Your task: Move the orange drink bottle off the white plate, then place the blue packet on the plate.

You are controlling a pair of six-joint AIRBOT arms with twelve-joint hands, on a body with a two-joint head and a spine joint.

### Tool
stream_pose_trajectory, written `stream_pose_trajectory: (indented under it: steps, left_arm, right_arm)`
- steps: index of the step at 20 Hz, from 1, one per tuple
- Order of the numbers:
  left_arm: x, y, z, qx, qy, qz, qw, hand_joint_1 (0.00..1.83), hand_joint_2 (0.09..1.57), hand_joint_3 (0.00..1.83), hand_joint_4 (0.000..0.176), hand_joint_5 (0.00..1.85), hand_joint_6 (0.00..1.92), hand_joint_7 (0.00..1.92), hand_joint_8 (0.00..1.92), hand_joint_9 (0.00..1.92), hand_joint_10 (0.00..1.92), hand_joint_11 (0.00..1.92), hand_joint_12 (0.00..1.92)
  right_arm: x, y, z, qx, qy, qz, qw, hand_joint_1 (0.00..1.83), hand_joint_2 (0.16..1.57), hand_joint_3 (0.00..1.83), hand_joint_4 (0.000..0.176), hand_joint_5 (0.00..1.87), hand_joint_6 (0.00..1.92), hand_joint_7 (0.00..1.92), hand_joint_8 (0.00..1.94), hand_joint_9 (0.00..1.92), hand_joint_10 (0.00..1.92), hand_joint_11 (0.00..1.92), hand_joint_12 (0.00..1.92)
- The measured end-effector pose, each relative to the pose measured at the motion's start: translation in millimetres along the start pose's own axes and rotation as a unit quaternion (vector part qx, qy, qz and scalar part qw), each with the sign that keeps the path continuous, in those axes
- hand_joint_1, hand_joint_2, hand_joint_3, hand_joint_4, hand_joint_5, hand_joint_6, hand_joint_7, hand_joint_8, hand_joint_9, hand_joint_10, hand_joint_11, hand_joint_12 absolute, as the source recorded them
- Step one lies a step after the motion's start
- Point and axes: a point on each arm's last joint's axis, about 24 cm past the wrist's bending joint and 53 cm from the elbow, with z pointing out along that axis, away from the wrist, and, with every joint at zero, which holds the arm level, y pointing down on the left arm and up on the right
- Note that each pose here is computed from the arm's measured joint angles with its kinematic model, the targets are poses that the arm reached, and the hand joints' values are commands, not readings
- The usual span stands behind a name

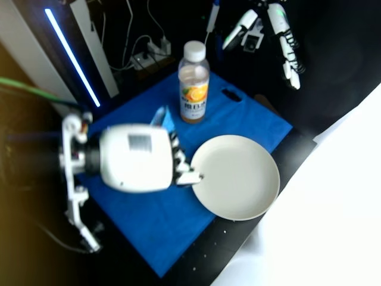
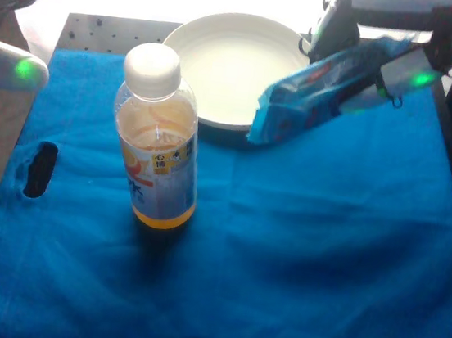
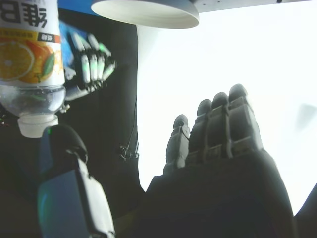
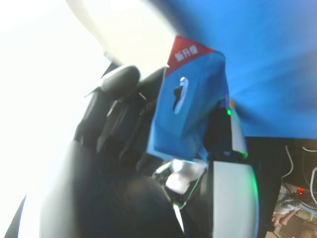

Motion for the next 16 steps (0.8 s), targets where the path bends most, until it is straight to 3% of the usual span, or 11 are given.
stream_pose_trajectory:
  steps: [2,3,4,5,6,7,9,10,14,15,16]
  left_arm:
    - [1.7,4.0,-1,-0.007,0.003,0.002,1.0000,0.60,0.81,0.00,0.146,0.00,0.00,0.00,0.00,0.00,0.00,0.00,0.00]
    - [2.1,4.8,-1,-0.008,0.003,0.002,1.0000,0.60,0.80,0.00,0.162,0.00,0.00,0.00,0.00,0.00,0.00,0.00,0.00]
    - [2.1,4.9,-1,-0.008,0.004,0.002,1.0000,0.60,0.79,0.00,0.171,0.00,0.00,0.00,0.00,0.00,0.00,0.00,0.00]
    - [2.2,4.7,-1,-0.008,0.004,0.002,1.0000,0.60,0.79,0.00,0.175,0.00,0.00,0.00,0.00,0.00,0.00,0.00,0.00]
    - [2.6,4.7,-1,-0.008,0.005,0.002,1.0000,0.61,0.78,0.00,0.176,0.00,0.00,0.00,0.00,0.00,0.00,0.00,0.00]
    - [3.1,5.0,-1,-0.008,0.007,0.003,0.9999,0.61,0.78,0.00,0.176,0.00,0.00,0.00,0.00,0.00,0.00,0.00,0.00]
    - [2.6,4.9,-1,-0.008,0.007,0.005,0.9999,0.60,0.79,0.00,0.176,0.00,0.00,0.00,0.00,0.00,0.00,0.00,0.00]
    - [1.8,5.1,-2,-0.008,0.006,0.005,0.9999,0.59,0.77,0.00,0.176,0.00,0.00,0.00,0.00,0.00,0.00,0.00,0.00]
    - [-0.9,-5.6,1,0.010,0.003,0.006,0.9999,0.55,0.75,0.00,0.176,0.00,0.00,0.00,0.00,0.00,0.00,0.00,0.00]
    - [-1.0,-7.6,2,0.013,0.003,0.005,0.9999,0.54,0.76,0.00,0.176,0.00,0.00,0.00,0.00,0.00,0.00,0.00,0.00]
    - [-1.2,-10.3,3,0.018,0.002,0.004,0.9998,0.54,0.77,0.00,0.176,0.00,0.00,0.00,0.00,0.00,0.00,0.00,0.00]
  right_arm:
    - [-9,8.9,2,-0.008,-0.008,-0.010,0.9999,1.24,1.10,0.00,0.000,1.06,0.71,1.01,1.09,0.81,0.96,0.46,1.58]
    - [-13,14.0,7,-0.014,-0.012,-0.015,0.9997,1.25,1.08,0.00,0.000,1.09,0.63,1.05,1.06,0.89,1.07,0.64,1.64]
    - [-16,16.6,13,-0.017,-0.016,-0.016,0.9996,1.25,1.09,0.00,0.000,1.07,0.64,1.02,1.12,0.86,1.18,0.63,1.70]
    - [-17,17.5,20,-0.019,-0.019,-0.021,0.9994,1.25,1.11,0.00,0.000,1.08,0.62,0.96,1.22,0.73,1.18,0.47,1.71]
    - [-19,17.8,31,-0.020,-0.024,-0.023,0.9993,1.25,1.11,0.00,0.000,1.10,0.60,0.96,1.22,0.76,1.15,0.51,1.67]
    - [-20,17.6,40,-0.018,-0.026,-0.022,0.9992,1.19,1.06,0.00,0.000,1.11,0.71,0.80,1.35,0.67,1.58,0.56,1.87]
    - [-22,15.6,52,-0.014,-0.031,-0.018,0.9993,1.20,1.02,0.00,0.000,1.21,0.56,0.94,1.43,0.85,1.88,0.86,1.92]
    - [-23,13.5,55,-0.009,-0.034,-0.018,0.9992,1.26,1.07,0.00,0.000,1.17,0.43,1.02,1.21,0.86,1.72,0.77,1.92]
    - [-33,-5.3,64,0.020,-0.050,-0.016,0.9984,1.17,1.06,0.00,0.000,1.11,0.75,0.96,1.66,0.84,1.92,0.74,1.92]
    - [-35,-9.6,65,0.026,-0.054,-0.014,0.9981,1.15,1.07,0.00,0.000,1.09,0.79,0.95,1.52,0.79,1.88,0.65,1.92]
    - [-35,-18.6,65,0.039,-0.057,-0.013,0.9975,1.15,1.07,0.00,0.000,1.09,0.78,0.98,1.55,0.83,1.90,0.68,1.92]
